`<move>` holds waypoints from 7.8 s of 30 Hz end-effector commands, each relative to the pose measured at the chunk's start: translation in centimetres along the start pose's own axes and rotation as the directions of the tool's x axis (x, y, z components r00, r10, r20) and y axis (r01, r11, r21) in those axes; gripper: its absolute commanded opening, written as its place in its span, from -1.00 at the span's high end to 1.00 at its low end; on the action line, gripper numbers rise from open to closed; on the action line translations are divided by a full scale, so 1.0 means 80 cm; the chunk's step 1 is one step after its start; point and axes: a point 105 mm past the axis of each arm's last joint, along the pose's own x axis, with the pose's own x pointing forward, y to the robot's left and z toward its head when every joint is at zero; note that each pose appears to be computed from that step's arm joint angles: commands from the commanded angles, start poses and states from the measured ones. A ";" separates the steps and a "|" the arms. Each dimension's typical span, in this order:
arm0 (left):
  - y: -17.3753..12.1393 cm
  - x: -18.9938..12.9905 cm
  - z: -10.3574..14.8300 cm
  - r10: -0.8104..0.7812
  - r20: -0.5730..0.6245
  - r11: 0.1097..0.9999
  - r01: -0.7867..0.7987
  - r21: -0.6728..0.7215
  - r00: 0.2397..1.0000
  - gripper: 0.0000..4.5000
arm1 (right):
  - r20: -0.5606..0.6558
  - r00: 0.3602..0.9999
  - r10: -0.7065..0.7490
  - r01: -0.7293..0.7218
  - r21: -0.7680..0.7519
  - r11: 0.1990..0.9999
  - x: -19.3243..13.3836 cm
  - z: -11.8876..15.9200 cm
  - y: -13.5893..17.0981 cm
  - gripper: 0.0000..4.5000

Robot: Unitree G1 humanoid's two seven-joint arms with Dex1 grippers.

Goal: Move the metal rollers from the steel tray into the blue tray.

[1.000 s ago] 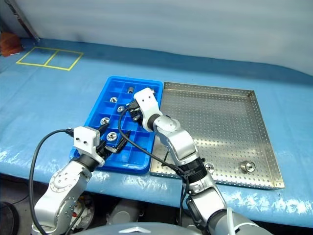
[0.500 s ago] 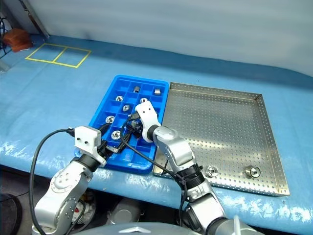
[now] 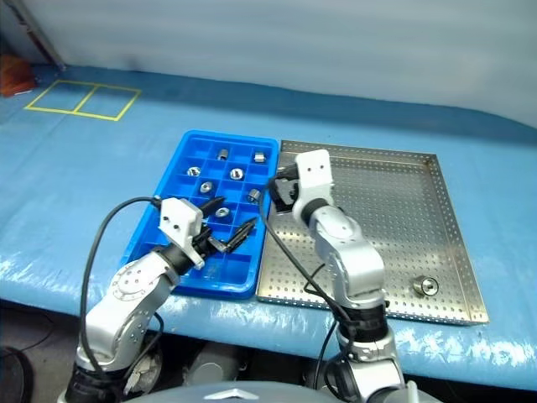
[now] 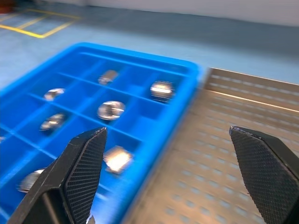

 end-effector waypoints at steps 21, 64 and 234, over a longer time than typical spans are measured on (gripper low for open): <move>-0.075 0.033 -0.008 -0.390 -0.033 0.920 0.391 0.005 0.920 -1.00 | -0.299 0.818 -0.491 0.525 0.040 0.850 -0.161 -0.072 -0.132 -0.97; -0.088 0.031 -0.004 -0.402 -0.021 0.915 0.402 -0.018 0.915 -1.00 | -0.494 0.741 -0.455 0.576 0.120 0.809 -0.149 -0.140 -0.179 -0.97; 0.023 -0.127 -0.004 0.109 -0.080 0.991 -0.102 0.082 0.991 -1.00 | -0.093 0.675 0.732 -0.732 -0.205 0.649 -0.024 -0.016 0.147 0.22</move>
